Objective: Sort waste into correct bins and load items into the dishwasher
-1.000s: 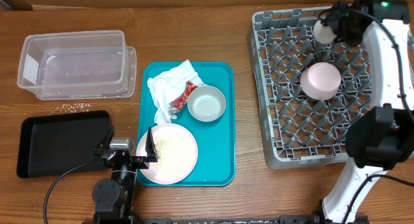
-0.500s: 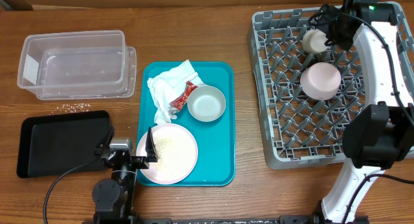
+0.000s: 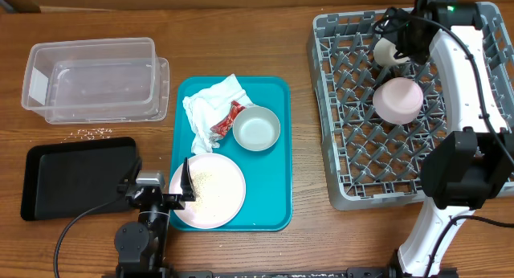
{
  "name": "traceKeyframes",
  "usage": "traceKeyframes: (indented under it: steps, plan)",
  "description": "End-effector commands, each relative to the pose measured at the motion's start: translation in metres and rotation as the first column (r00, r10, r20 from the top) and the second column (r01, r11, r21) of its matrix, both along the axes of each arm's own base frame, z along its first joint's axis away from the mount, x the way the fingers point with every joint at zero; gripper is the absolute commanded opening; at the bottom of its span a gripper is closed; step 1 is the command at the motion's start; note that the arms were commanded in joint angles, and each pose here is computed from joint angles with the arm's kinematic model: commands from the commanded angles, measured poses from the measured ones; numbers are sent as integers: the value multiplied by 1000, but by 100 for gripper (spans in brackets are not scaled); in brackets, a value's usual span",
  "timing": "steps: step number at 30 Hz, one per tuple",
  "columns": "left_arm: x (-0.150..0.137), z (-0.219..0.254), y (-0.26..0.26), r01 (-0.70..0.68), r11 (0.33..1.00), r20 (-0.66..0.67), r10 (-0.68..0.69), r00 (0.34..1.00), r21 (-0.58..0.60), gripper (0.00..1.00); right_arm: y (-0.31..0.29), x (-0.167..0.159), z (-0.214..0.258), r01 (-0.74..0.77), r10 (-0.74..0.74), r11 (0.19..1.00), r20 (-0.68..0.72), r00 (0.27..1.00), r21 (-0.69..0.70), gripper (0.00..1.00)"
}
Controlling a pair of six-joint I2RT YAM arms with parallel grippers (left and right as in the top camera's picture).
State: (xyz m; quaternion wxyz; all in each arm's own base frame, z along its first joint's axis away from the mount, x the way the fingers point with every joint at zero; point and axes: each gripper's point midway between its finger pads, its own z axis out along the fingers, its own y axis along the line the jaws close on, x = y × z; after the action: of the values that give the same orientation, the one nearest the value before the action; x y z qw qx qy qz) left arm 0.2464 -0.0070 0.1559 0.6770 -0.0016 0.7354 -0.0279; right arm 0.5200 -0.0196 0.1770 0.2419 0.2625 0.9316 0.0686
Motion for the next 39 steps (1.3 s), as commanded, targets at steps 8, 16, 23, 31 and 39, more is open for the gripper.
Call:
traceKeyframes:
  steps: [8,16,23,31,39]
  plan:
    - [0,0,0,5,1000,7,-5,1000,26,100,-3,-9,91,8,-6,1000,184,983,-8,61]
    - [0,0,0,5,1000,7,-5,1000,26,100,-3,-16,105,8,-6,1000,206,978,-9,38]
    - [0,0,0,5,1000,7,-5,1000,26,100,-7,-17,103,24,-18,999,197,980,-26,11]
    - [0,0,0,5,1000,7,-5,1000,26,100,-7,-21,100,26,-20,999,177,984,-28,22]
    - [0,0,0,5,1000,7,-5,1000,26,100,-20,-30,87,71,-60,994,124,990,-85,4]
